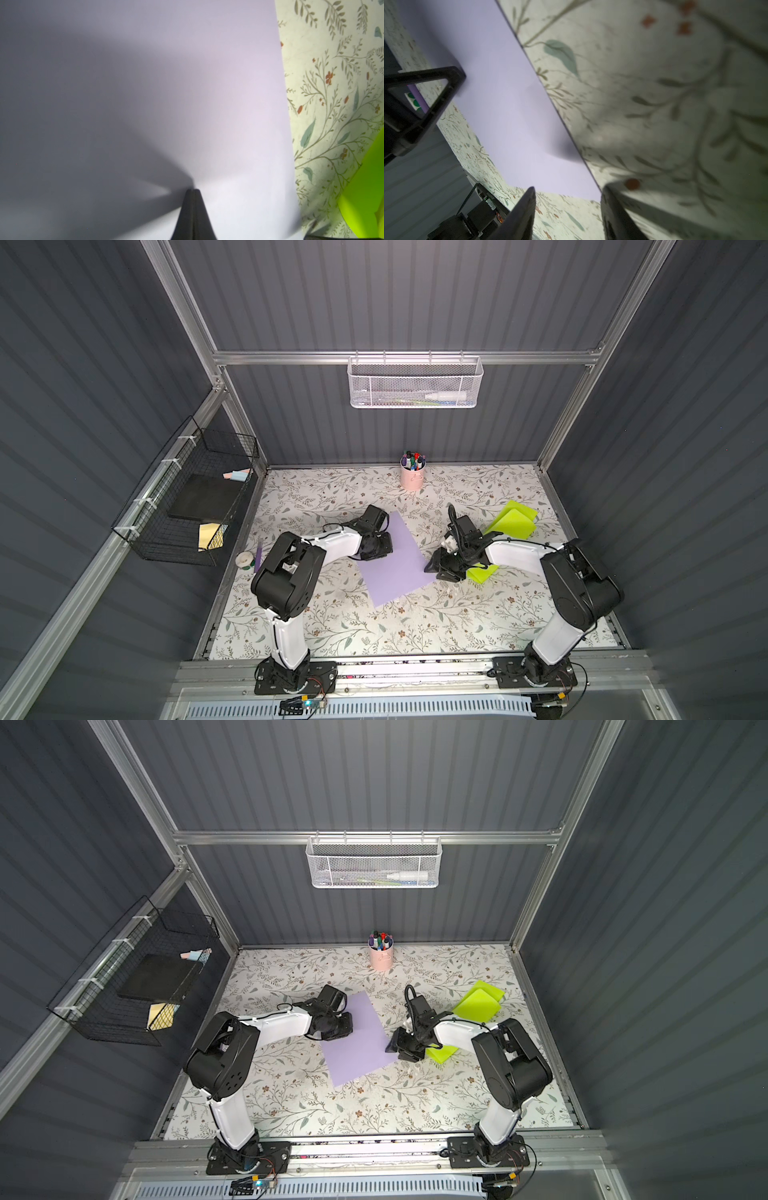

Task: Fold the rectangular paper in half along the long edge
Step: Fold the paper at the center of the board.

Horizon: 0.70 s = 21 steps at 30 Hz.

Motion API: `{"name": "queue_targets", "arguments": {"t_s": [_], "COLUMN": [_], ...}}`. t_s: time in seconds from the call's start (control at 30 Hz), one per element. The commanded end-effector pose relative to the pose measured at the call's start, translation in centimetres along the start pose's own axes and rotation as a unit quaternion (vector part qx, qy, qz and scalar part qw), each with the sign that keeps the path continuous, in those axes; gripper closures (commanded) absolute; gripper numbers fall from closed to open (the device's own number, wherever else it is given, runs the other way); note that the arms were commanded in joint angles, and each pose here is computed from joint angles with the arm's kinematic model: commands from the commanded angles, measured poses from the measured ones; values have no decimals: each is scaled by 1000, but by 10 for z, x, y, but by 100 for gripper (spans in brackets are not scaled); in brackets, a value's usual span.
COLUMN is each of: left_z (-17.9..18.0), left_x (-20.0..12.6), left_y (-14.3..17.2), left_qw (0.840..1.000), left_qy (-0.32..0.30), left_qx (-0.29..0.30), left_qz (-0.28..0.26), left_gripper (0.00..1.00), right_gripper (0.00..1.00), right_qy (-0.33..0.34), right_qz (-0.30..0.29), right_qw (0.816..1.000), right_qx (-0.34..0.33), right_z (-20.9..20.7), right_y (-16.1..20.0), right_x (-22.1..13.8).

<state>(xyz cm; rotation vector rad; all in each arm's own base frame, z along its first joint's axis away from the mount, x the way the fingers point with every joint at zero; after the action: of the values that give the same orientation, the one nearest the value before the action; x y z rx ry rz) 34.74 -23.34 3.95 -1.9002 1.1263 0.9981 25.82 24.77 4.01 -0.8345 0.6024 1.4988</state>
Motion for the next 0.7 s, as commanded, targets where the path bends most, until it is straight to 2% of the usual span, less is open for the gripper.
{"name": "queue_targets", "arguments": {"t_s": [0.0,0.17,0.5,0.67], "left_z": [53,64,70,74], "left_x": [18,19,21,21], "left_y": [34,43,56,61], "left_qw": [995,994,994,994], "left_qy": [-83,-90,-83,-82], "left_qx": [-15,-14,-12,-11], "left_qz": [47,56,67,68], "left_gripper": [100,100,100,100], "right_gripper": [47,46,46,48], "right_qy": [0,-45,-100,-112], "right_qz": [57,31,-19,-24], "right_qw": [998,998,994,992], "right_qx": [40,23,-35,-46], "right_z": [-22,-5,29,33], "right_y": [25,2,-72,-88], "right_x": [32,38,23,20]}}
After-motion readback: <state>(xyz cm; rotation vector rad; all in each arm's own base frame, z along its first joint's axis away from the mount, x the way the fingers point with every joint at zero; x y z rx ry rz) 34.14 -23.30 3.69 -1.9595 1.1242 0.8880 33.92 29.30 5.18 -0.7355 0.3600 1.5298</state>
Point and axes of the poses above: each gripper's point midway between its finger pads, its own x axis out along the fingers, its own z axis along the line the jaws close on, y = z × x, the point moved 2 cm from there along -x, back along the fingers, and after that the axes turned 15 degrees about -x, right-handed, at the moved point
